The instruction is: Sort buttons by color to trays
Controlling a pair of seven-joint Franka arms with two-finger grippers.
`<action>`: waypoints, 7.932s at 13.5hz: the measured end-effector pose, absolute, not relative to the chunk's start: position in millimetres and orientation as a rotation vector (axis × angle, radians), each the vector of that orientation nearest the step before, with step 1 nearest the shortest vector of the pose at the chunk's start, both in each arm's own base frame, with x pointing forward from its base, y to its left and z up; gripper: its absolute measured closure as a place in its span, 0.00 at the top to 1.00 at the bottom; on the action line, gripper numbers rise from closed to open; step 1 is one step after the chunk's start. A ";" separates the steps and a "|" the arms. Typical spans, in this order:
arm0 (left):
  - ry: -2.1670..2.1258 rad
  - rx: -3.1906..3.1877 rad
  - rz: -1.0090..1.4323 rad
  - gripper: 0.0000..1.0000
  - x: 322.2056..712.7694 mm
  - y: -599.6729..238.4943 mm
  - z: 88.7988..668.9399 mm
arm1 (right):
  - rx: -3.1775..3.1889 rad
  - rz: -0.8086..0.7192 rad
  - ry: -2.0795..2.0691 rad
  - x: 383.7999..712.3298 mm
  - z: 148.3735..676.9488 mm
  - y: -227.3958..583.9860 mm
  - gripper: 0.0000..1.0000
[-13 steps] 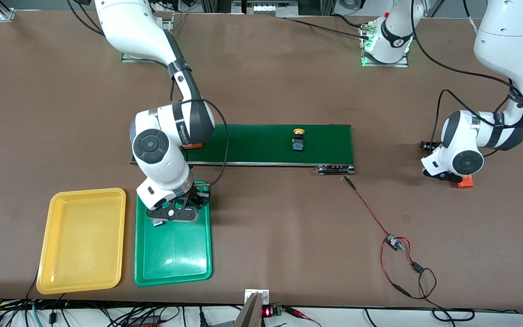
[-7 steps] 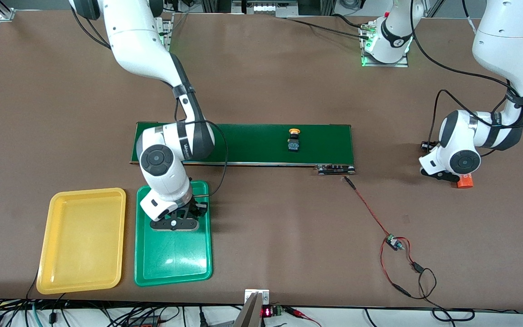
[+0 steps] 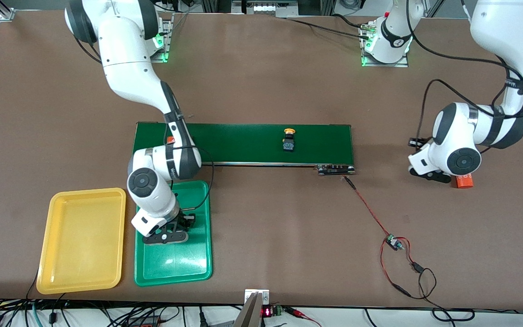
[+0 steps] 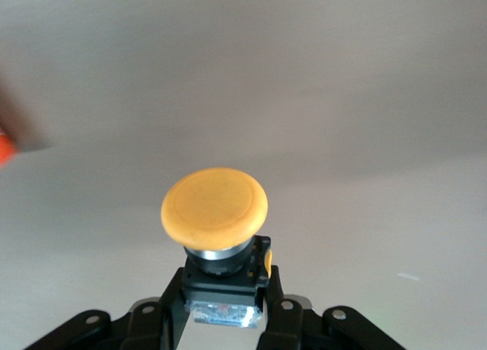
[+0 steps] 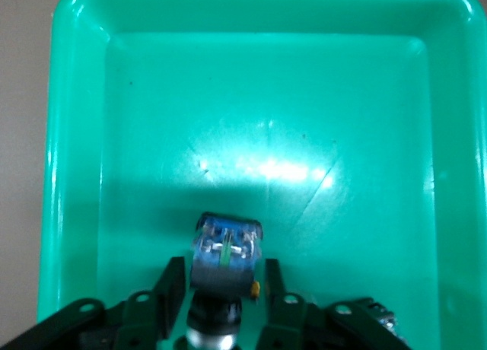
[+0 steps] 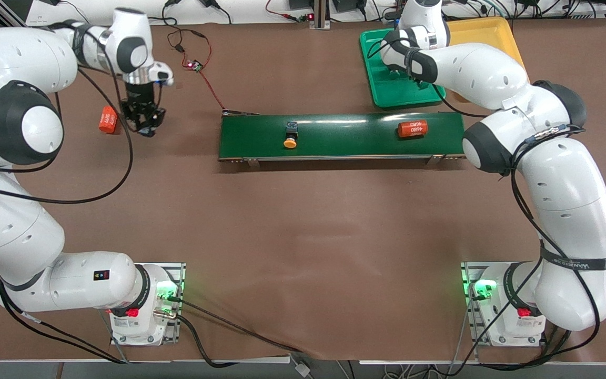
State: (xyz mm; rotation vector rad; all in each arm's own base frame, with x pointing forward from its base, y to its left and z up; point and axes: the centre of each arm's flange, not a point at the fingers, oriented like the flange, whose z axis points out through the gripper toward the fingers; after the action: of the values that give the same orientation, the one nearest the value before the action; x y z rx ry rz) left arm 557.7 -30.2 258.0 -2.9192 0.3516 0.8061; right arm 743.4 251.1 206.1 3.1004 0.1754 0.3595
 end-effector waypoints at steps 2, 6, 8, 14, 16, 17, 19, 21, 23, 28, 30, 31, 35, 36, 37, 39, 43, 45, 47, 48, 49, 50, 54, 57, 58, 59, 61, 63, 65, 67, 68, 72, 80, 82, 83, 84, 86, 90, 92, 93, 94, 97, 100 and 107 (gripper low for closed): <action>0.320 -3.010 0.803 0.43 556.4 -81.6 271.4 | 3.115 0.335 0.188 741.3 216.7 261.3 0.74; 0.118 -3.159 0.793 0.43 545.3 -177.9 277.2 | 3.165 0.179 0.081 721.3 272.0 297.2 1.00; 0.065 -3.228 0.747 0.43 547.5 -203.0 266.4 | 3.181 0.126 0.004 707.2 291.0 319.6 1.00; 0.071 -3.254 0.774 0.43 538.3 -239.7 231.7 | 3.156 -0.123 -0.177 648.1 347.2 377.2 1.00; 0.078 -3.240 0.810 0.43 530.9 -250.5 233.3 | 3.138 -0.139 -0.223 624.6 357.1 400.8 1.00; 0.082 -3.234 0.822 0.43 529.0 -252.1 233.1 | 3.122 -0.138 -0.247 609.1 356.4 419.7 1.00; 0.083 -3.225 0.841 0.49 526.4 -251.4 231.3 | 3.089 -0.150 -0.268 577.3 347.0 455.2 1.00; 0.083 -3.223 0.844 0.68 526.0 -251.3 231.2 | 3.061 -0.169 -0.260 552.4 335.5 476.8 1.00; 0.079 -3.231 0.826 0.89 529.6 -249.7 237.3 | 3.041 -0.196 -0.232 536.2 324.0 486.0 1.00; 0.034 -3.183 0.720 1.00 555.1 -197.1 301.5 | 3.040 -0.192 -0.194 519.9 311.5 499.1 1.00; -0.004 -3.096 0.637 1.00 568.8 -148.5 302.4 | 3.046 -0.175 -0.181 513.2 302.0 503.9 1.00; -0.029 -3.051 0.611 1.00 574.8 -122.4 298.6 | 3.046 -0.172 -0.177 510.4 297.5 505.1 1.00; -0.060 -2.845 0.494 1.00 592.2 -16.3 293.2 | 3.056 -0.174 -0.170 500.5 282.1 510.5 1.00; -0.027 -2.831 0.466 1.00 596.0 1.9 292.5 | 3.066 -0.169 -0.172 496.4 274.7 513.1 1.00; 0.022 -2.832 0.434 1.00 600.3 19.5 290.4 | 3.073 -0.166 -0.175 492.6 267.4 514.4 1.00; 0.126 -2.859 0.374 1.00 608.5 58.4 277.1 | 3.069 -0.166 -0.180 489.2 258.1 512.7 1.00; 0.235 -2.879 0.302 1.00 611.7 128.4 233.9 | 3.061 -0.171 -0.199 491.2 253.7 507.2 0.72; 0.285 -2.875 0.258 1.00 611.8 151.2 215.7 | 3.059 -0.171 -0.210 494.4 253.3 503.4 0.46; 0.303 -2.875 0.272 1.00 608.2 160.3 196.7 | 3.061 -0.169 -0.219 497.3 254.0 500.9 0.42; 0.300 -2.874 0.283 1.00 606.0 164.0 188.2 | 3.065 -0.163 -0.222 498.6 256.1 500.5 0.42; 0.295 -2.871 0.296 1.00 603.1 169.2 179.8 | 3.071 -0.150 -0.227 501.4 259.8 499.6 0.42; 0.290 -2.866 0.313 1.00 599.7 175.2 171.4 | 3.076 -0.126 -0.241 507.8 266.6 496.1 0.42; 0.288 -2.861 0.333 0.56 596.6 179.3 162.6 | 3.096 0.047 -0.381 569.1 331.8 445.6 0.42; 0.313 -2.859 0.320 0.51 602.1 170.0 169.1 | 3.079 0.026 -0.411 620.8 351.5 368.0 0.42; 0.346 -2.860 0.331 0.51 605.7 159.4 176.7 | 3.073 0.003 -0.400 634.3 351.0 341.5 0.42; 0.418 -2.861 0.369 0.51 609.7 139.7 188.4 | 3.068 -0.017 -0.399 646.7 349.9 314.4 0.42; 0.624 -2.855 0.451 0.51 615.1 72.9 217.3 | 3.067 -0.039 -0.382 669.2 348.0 260.7 0.42; 0.830 -2.830 0.456 0.51 615.7 -2.3 244.5 | 3.081 -0.055 -0.264 688.5 345.1 204.1 0.42; 1.060 -2.791 0.429 0.51 610.9 -70.1 260.1 | 3.089 -0.076 -0.125 702.1 336.5 152.6 0.42; 1.262 -2.744 0.409 0.51 601.2 -122.3 265.4 | 3.087 -0.085 0.033 711.0 323.5 116.6 0.42; 1.350 -2.718 0.403 0.51 594.6 -145.5 267.1 | 3.081 -0.078 0.123 715.2 316.1 101.6 0.42; 1.647 -2.613 0.395 0.51 552.4 -236.4 265.8 | 3.043 -0.035 0.580 730.0 282.0 36.0 0.42; 1.973 -2.464 0.345 0.51 513.7 -282.2 241.6 | 2.854 0.015 1.246 737.2 226.8 -4.9 0.42; 2.016 -2.435 0.344 0.51 512.1 -284.3 241.7 | 2.797 0.061 1.447 737.9 213.6 -16.1 0.42; 2.023 -2.431 0.343 0.51 512.0 -284.5 241.6 | 2.770 0.087 1.512 738.5 208.6 -23.9 0.42; 2.029 -2.426 0.342 0.57 511.9 -284.6 241.5 | 2.761 0.102 1.545 738.4 204.7 -30.6 0.42; 2.042 -2.418 0.338 0.78 512.3 -284.6 241.7 | 2.770 0.118 1.549 738.8 203.5 -34.2 0.49; 2.031 -2.414 0.284 1.00 519.8 -284.3 256.2 | 2.844 0.139 1.461 744.0 223.6 -5.5 0.91; 1.989 -2.416 0.216 1.00 529.9 -280.8 284.0 | 2.974 0.058 1.322 738.9 250.0 5.6 1.00; 1.956 -2.440 0.202 1.00 534.2 -278.3 301.5 | 3.041 -0.002 1.223 734.4 268.5 11.7 1.00; 1.908 -2.487 0.212 1.00 537.3 -274.6 319.8 | 3.090 -0.048 1.110 730.2 289.2 21.2 1.00; 1.647 -2.681 0.194 1.00 550.0 -245.6 369.5 | 3.179 -0.127 0.816 714.8 345.5 79.5 1.00; 1.377 -2.901 0.118 1.00 564.3 -197.5 405.2 | 3.210 -0.253 0.644 695.1 358.1 136.4 1.00; 0.495 -3.130 0.045 1.00 563.6 -139.0 502.7 | 3.189 -0.371 0.312 645.2 352.5 277.5 1.00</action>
State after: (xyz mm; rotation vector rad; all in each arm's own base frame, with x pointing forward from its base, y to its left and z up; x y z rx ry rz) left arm 563.6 -139.0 502.7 -3.1303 0.4952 0.0448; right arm 645.2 277.5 352.5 3.1888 0.3116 -0.3705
